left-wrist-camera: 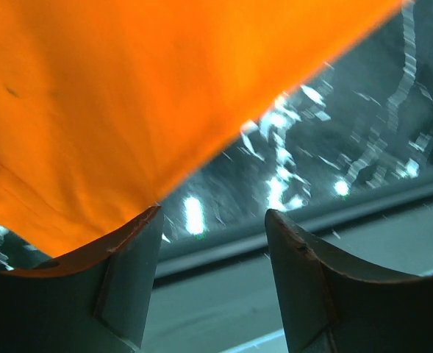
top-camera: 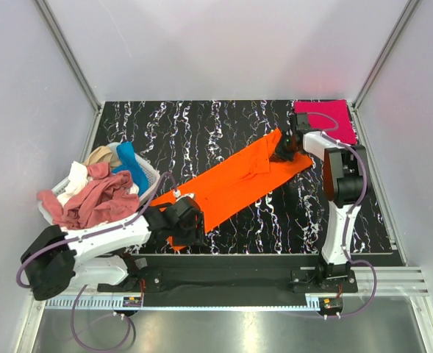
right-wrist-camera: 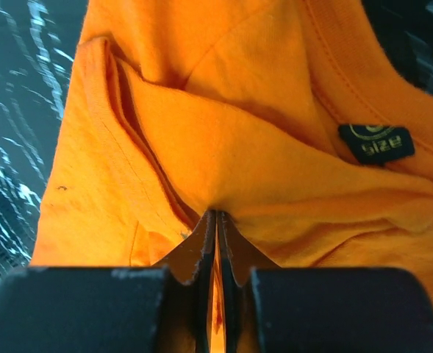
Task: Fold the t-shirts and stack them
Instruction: Fold the tshirt
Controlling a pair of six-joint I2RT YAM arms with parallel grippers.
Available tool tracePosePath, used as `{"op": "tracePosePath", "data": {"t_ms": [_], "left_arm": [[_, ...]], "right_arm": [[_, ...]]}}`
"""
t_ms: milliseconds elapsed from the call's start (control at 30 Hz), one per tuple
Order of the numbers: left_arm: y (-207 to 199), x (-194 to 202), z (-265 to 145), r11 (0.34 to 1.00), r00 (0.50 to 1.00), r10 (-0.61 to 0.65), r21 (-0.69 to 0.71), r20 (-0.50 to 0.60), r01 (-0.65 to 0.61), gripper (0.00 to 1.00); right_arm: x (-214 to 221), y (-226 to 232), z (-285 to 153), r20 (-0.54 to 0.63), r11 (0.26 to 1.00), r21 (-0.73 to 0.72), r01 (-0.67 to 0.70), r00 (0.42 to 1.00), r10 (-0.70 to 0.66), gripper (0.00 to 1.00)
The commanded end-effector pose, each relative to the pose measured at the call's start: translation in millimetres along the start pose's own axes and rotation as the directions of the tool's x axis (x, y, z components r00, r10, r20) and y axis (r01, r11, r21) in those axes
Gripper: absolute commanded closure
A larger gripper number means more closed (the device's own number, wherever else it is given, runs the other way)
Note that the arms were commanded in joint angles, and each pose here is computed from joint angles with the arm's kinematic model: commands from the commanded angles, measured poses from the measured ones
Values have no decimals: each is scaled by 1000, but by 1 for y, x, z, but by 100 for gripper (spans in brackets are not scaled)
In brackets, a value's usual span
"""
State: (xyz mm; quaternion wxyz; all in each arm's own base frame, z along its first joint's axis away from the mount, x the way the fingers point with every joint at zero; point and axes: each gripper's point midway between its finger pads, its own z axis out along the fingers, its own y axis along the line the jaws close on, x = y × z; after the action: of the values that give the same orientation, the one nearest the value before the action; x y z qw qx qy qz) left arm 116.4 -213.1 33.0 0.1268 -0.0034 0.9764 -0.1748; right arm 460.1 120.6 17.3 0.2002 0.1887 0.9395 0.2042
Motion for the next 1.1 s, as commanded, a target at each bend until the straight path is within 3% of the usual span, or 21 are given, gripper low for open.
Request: {"op": "tracePosePath", "data": {"t_ms": [0,200,433,633,833,1067], "left_arm": [[-31,-4,-23,991,999,-40,128,24,36,37],[-63,-28,-61,968,991,43,240,123,-72,36],[-52,-46,-55,971,966,200,98,161,-217,40],[-30,-60,-29,963,952,268,-66,148,-261,57],[-7,-67,4,943,955,283,-210,90,-260,67],[-18,-50,31,948,958,285,-150,0,-282,77]], "right_arm": [[-3,28,18,-14,998,-53,30,999,-31,90],[-13,66,44,-27,989,-137,59,998,-63,89],[-59,111,71,29,951,-280,130,991,-127,87],[-90,158,78,52,890,-431,147,989,-138,85],[-111,195,30,122,837,-506,208,978,-169,80],[-117,199,-36,175,857,-461,232,970,-168,75]]}}
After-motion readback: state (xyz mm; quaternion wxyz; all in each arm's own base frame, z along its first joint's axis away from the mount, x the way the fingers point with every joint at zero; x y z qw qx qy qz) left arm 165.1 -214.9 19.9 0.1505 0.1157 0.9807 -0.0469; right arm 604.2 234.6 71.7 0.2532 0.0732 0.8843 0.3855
